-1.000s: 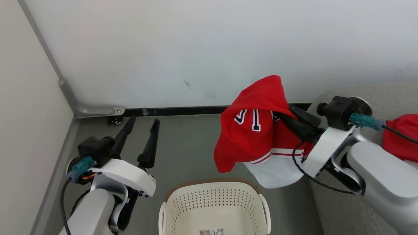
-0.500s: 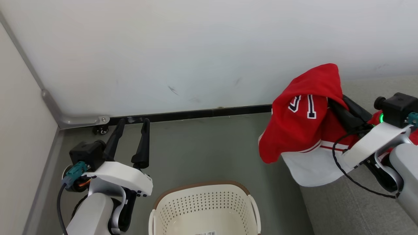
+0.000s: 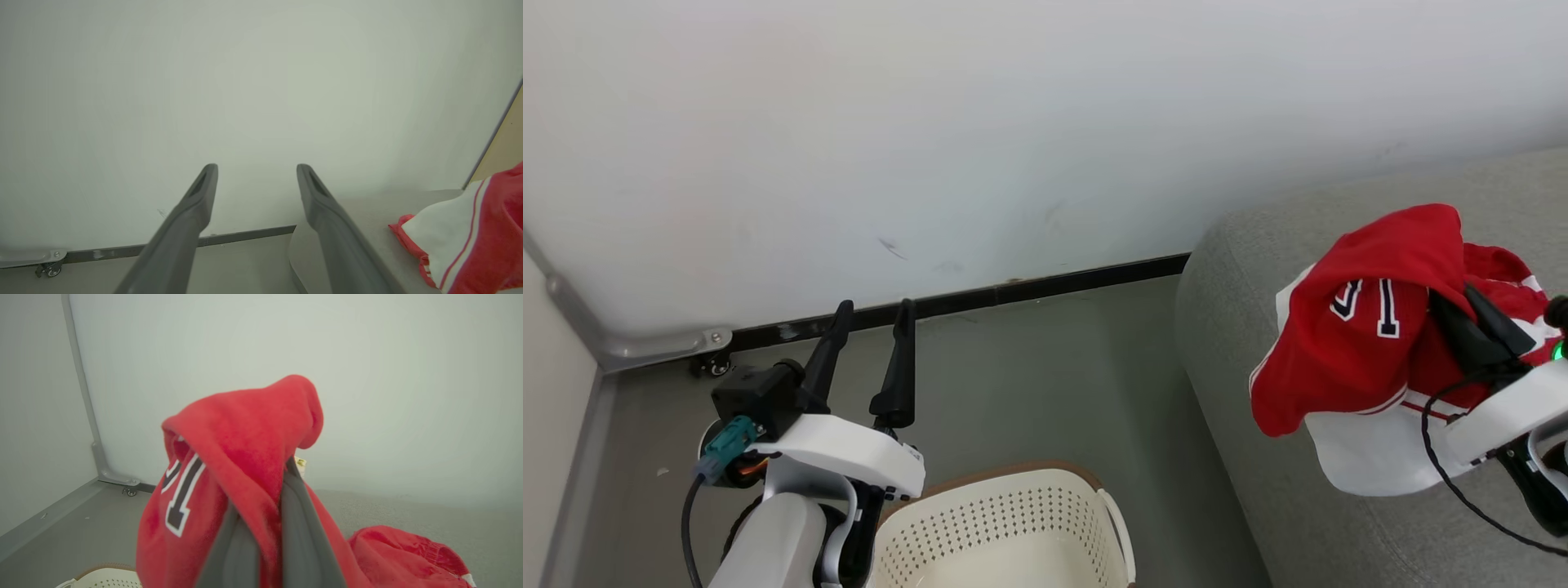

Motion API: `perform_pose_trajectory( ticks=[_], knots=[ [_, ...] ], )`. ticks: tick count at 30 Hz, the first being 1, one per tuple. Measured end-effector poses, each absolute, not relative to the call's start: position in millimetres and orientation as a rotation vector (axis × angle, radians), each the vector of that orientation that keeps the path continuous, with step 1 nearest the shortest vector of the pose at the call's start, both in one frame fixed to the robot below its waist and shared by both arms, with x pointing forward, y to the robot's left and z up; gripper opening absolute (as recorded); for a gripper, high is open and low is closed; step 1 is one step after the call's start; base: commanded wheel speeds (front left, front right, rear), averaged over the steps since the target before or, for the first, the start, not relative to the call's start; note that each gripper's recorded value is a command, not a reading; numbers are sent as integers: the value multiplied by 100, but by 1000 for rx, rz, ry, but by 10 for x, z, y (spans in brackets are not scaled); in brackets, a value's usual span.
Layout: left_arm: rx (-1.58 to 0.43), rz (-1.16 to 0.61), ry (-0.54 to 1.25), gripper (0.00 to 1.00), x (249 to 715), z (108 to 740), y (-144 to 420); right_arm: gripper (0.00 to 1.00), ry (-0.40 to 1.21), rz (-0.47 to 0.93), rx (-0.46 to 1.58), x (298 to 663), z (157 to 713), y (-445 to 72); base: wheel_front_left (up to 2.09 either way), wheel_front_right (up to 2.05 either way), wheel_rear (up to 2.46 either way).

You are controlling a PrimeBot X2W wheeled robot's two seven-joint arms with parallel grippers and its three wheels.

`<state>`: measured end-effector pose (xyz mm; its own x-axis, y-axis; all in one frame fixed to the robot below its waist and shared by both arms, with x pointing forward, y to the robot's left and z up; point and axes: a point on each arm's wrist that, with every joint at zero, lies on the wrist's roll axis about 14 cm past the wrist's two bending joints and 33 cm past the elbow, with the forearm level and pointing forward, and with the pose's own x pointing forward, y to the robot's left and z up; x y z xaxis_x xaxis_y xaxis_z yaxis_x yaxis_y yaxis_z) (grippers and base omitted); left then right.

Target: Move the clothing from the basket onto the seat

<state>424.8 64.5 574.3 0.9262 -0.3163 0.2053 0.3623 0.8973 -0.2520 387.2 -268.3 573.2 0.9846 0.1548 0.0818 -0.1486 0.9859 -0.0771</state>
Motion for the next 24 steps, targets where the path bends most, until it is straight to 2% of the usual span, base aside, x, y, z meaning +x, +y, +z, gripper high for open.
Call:
perform_pose_trajectory(
  ticks=[13, 21, 24],
  knots=[
    [-298, -415, -146, 100, 4254, 5693, 355, 0, -83, 48, -18, 3454, 5567, -2941, 0, 0, 0],
    [-285, -427, -156, 100, 4320, 5701, 286, 0, -80, 30, -40, 3400, 5627, -3006, 0, 0, 0],
    [-272, -413, -159, 100, 4361, 5682, 334, 0, -119, 36, -80, 3508, 5868, -3022, 0, 0, 0]
  ],
)
